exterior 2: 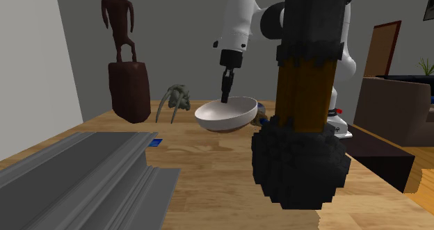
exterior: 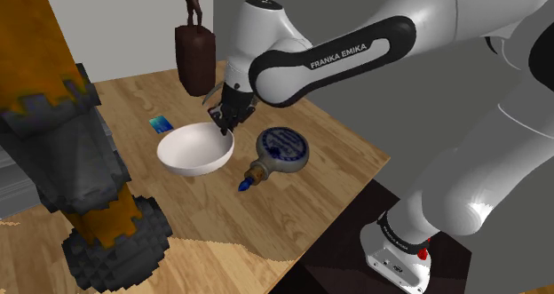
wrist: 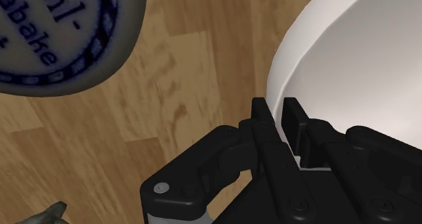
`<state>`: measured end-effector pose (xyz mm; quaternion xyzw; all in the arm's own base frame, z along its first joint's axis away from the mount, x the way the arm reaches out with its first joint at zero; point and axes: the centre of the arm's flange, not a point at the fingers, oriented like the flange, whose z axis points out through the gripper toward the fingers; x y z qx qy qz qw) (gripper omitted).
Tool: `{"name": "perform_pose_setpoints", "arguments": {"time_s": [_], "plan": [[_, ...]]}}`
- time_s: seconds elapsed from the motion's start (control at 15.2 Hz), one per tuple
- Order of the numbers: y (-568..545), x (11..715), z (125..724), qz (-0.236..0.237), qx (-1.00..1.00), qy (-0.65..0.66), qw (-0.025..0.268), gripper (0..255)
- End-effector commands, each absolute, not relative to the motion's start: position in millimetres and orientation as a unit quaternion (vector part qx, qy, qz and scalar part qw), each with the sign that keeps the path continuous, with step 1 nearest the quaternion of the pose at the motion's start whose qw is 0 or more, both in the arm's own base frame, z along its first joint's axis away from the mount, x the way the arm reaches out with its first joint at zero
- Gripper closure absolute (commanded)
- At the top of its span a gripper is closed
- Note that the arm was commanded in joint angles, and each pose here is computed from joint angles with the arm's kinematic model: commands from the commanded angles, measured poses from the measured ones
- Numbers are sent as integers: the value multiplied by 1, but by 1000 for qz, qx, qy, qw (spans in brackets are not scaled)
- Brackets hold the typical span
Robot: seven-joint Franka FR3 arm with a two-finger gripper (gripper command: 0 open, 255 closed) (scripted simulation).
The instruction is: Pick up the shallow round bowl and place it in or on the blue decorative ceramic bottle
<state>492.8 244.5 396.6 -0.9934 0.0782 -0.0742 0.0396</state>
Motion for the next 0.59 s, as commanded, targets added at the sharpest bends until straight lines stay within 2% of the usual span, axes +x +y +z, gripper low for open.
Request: {"name": "perform_pose_setpoints", "arguments": {"time_s": [0.0, 0.53], "plan": [[245, 493, 407, -74, -993, 78, 40, 255], [245, 493, 449, -74, -993, 78, 40, 255]]}}
